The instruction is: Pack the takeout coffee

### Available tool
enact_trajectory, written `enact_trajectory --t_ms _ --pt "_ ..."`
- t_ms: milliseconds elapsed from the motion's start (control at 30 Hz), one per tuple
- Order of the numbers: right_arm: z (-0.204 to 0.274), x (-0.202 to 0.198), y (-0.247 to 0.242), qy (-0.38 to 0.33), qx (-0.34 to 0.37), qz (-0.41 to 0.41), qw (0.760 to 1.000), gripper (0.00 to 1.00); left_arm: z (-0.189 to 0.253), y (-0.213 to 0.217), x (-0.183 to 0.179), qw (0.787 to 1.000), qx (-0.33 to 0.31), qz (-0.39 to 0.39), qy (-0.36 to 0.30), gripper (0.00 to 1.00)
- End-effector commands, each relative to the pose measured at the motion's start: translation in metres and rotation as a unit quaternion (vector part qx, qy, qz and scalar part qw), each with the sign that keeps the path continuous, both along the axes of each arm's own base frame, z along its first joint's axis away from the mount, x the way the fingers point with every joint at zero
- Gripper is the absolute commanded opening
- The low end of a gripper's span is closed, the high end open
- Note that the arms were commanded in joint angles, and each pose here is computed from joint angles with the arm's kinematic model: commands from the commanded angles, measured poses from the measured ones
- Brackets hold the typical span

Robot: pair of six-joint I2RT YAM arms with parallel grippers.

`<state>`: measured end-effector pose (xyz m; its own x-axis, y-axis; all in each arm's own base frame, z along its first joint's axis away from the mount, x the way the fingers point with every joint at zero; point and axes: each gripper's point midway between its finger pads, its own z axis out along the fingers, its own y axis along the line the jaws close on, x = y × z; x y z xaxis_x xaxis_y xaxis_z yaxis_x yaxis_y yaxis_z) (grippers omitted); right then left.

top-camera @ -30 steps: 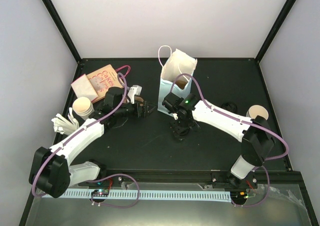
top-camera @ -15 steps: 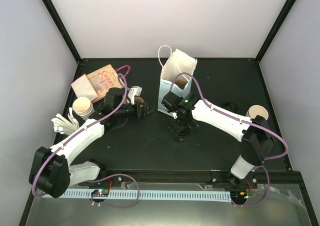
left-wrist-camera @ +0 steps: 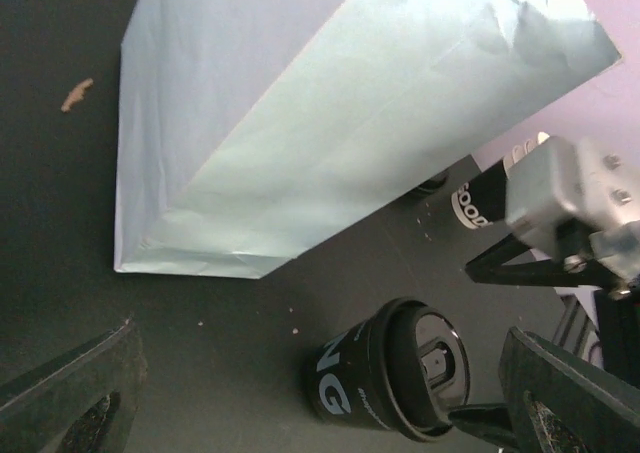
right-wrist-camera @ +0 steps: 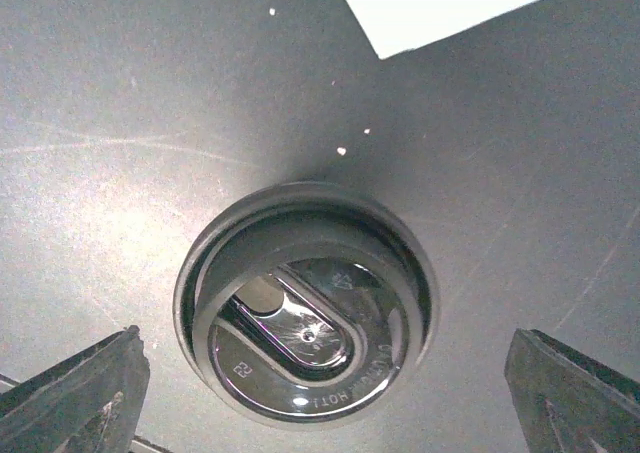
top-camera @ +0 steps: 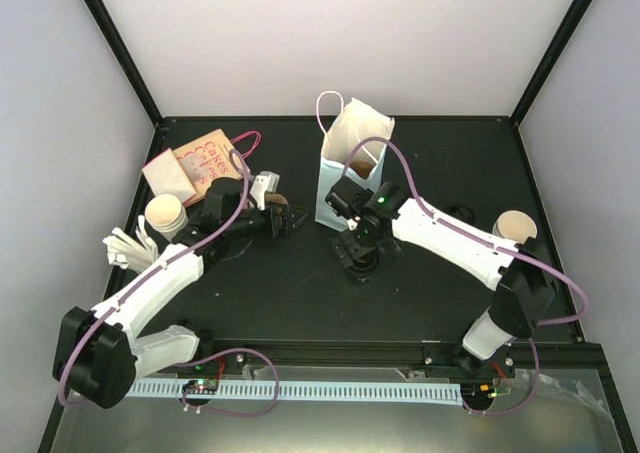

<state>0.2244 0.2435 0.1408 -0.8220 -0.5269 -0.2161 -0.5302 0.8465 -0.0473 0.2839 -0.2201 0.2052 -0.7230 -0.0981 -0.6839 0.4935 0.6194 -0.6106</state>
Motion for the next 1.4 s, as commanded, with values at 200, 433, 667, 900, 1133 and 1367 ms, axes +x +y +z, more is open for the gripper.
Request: enact_trajectory --t_ms 200,433,667,900,1133,1367 --pt "0.070 0.033 -0.006 -0.143 0.065 -0.060 0.986 1.00 0.011 0.035 0.009 0.994 0.038 0.098 -0.030 0.99" --pt "0.132 0.046 -0.030 -0.270 0.148 -0.135 0.942 1.00 0.026 0.048 0.005 0.989 0.021 0.131 -0.066 0.99" --pt "0.140 0.031 -0.026 -0.316 0.254 -0.090 0.910 1.00 0.026 0.051 -0.003 0.987 -0.012 0.138 -0.078 0.99" --pt "0.119 0.016 -0.022 -0.258 0.242 -0.069 0.933 1.00 0.025 0.023 -0.021 0.996 -0.028 0.033 -0.082 0.99" --pt "0.076 0.003 -0.018 -0.201 0.220 -0.055 0.953 1.00 0.009 0.004 -0.021 0.998 -0.036 0.003 -0.044 0.99" --pt "0.044 -0.012 -0.023 -0.143 0.174 -0.035 0.974 1.00 0.003 -0.027 -0.034 0.996 -0.052 -0.059 -0.033 0.98"
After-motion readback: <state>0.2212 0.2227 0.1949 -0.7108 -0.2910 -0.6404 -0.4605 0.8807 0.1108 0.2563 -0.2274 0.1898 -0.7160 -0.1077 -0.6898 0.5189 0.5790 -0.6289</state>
